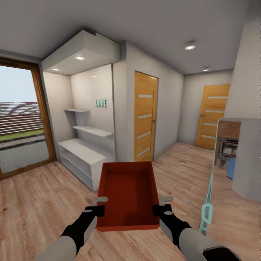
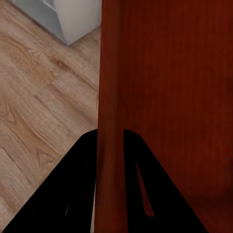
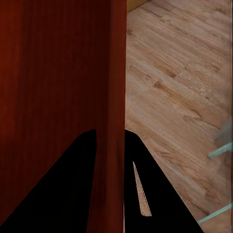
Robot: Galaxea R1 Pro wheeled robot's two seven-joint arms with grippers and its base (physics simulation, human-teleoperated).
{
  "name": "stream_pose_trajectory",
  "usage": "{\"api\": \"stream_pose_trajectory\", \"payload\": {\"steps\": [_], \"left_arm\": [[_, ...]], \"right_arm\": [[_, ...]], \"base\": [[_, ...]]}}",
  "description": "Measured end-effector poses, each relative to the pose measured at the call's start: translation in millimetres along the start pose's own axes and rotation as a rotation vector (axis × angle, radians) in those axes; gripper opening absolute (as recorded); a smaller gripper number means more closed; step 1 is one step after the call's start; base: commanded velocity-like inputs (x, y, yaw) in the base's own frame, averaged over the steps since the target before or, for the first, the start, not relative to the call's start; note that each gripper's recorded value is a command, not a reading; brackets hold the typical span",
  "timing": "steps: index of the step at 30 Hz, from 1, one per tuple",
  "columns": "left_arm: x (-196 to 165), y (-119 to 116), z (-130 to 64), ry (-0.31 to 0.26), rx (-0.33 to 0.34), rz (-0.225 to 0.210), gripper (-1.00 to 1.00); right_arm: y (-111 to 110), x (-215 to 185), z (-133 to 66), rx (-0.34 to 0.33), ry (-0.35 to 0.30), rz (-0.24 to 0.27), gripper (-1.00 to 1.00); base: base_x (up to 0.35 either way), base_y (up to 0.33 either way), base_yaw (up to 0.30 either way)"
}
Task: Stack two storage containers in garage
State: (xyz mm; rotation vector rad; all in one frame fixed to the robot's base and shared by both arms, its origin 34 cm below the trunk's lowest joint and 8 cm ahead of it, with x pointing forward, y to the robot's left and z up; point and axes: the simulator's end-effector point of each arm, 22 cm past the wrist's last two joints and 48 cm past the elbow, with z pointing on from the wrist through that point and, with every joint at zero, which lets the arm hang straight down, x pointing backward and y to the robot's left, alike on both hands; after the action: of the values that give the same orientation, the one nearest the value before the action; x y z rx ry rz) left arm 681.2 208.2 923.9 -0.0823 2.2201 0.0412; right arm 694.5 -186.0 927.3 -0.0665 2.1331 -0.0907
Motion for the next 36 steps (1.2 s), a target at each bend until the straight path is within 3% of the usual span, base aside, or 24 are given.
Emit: {"api": "stream_pose_trajectory", "payload": {"steps": [13,28,36], "left_arm": [[0.6,0.1,0.1,0.001,0.0,-0.001,-1.0],[0.5,0.1,0.0,0.001,0.0,0.0,-1.0],[-3.0,2.6,1.2,-0.016,0.004,-0.005,-1.0]], "right_arm": [[0.1,0.3,0.0,0.0,0.001,-0.001,-1.0],[0.1,0.2,0.0,0.0,0.001,-0.001,-1.0],[2.5,-4.0,0.0,0.002,-0.017,-0.001,-1.0]], "base": [[0.324,0.0,-0.229],[0.324,0.0,-0.011],[0.008,0.0,0.0]]}}
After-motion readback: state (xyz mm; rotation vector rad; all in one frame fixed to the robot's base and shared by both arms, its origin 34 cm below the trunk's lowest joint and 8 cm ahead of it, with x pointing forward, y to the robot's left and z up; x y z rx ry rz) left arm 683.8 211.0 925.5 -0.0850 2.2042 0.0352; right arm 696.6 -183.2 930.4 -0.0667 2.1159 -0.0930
